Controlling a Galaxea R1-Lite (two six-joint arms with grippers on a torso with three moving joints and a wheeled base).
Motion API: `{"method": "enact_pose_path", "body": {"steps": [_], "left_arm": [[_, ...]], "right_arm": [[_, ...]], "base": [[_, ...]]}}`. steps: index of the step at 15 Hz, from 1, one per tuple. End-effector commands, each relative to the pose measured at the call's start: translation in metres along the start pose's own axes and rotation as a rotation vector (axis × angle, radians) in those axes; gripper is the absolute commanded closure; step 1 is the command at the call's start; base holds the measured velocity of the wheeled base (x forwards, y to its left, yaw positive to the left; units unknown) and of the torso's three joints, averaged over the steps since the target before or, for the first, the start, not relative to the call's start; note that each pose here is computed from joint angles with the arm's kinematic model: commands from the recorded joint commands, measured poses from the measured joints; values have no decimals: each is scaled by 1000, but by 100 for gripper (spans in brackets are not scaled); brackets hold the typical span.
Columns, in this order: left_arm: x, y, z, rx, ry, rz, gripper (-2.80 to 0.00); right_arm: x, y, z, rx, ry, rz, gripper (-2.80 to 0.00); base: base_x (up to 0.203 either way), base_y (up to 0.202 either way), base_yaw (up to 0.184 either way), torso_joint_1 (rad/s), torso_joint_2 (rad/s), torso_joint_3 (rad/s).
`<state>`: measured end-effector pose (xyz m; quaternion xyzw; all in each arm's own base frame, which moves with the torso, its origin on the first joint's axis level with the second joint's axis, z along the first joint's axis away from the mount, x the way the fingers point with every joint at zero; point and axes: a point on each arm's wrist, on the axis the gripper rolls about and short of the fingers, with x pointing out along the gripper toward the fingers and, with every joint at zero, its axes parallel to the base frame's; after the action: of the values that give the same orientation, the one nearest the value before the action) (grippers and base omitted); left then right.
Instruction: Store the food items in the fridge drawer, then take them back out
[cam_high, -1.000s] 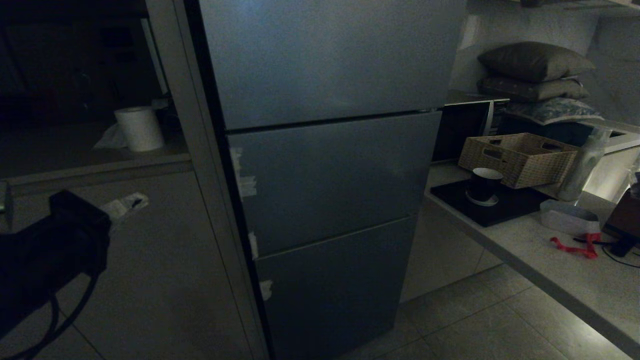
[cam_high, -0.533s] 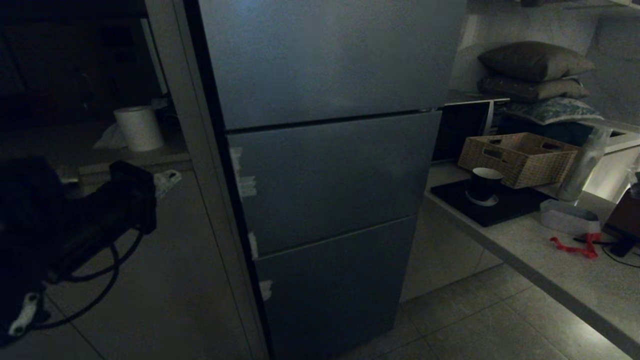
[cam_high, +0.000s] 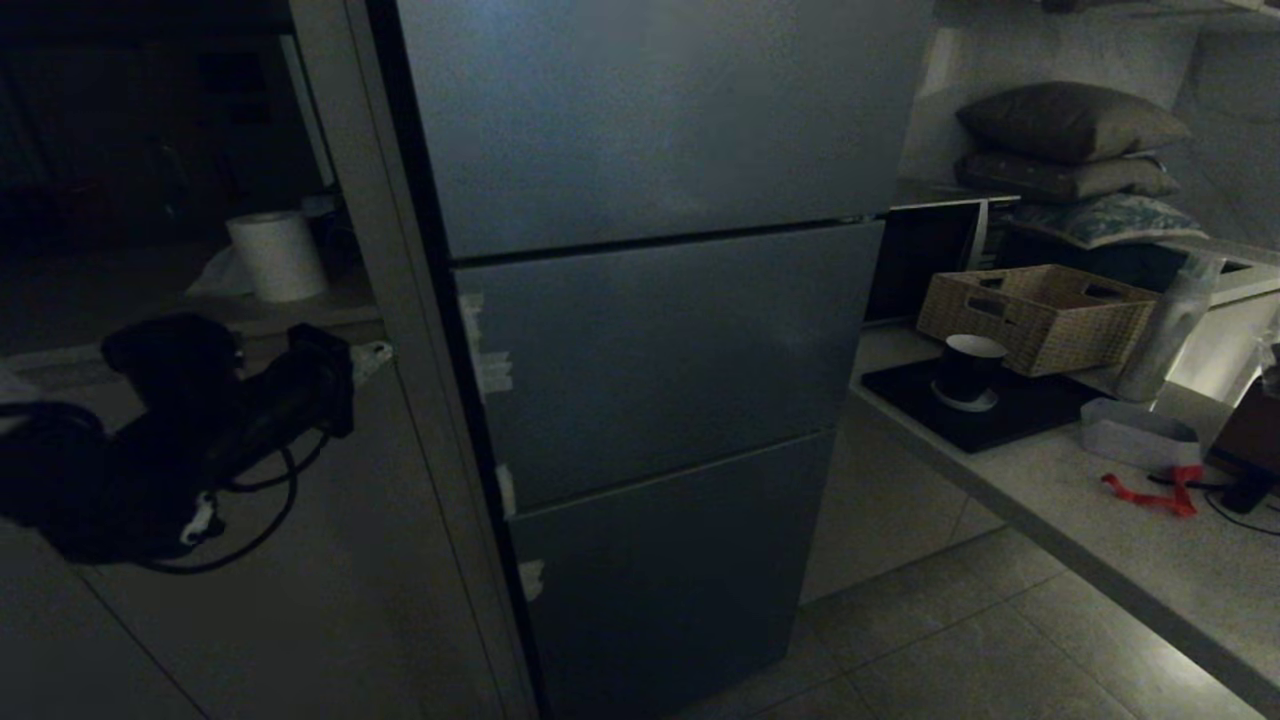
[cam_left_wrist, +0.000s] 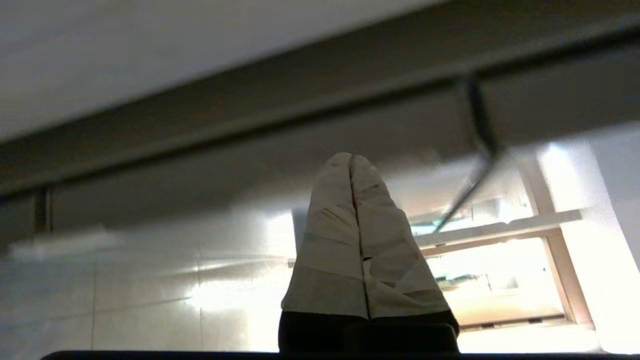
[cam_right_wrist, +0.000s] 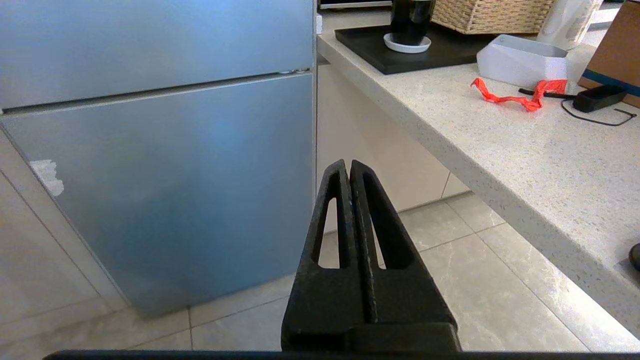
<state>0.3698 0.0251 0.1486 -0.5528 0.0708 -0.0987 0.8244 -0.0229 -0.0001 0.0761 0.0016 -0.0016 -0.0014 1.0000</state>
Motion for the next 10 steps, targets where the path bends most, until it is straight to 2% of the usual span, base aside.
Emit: {"method": "enact_pose_path", "body": {"steps": [1,3,7,10], "left_arm": [[21,24,-1,-17,18,21,0],[34,25,-3,-10,30,-5,0],[42,11,-12,3,53,-55,0],[45,9,-18,4,64,-63,0]], "right_arm": [[0,0,0,0,0,0,0],[0,0,0,0,0,0,0],[0,0,0,0,0,0,0],[0,0,0,0,0,0,0]], "base": [[0,0,0,0,0,0],[0,0,0,0,0,0],[0,0,0,0,0,0],[0,0,0,0,0,0]]}}
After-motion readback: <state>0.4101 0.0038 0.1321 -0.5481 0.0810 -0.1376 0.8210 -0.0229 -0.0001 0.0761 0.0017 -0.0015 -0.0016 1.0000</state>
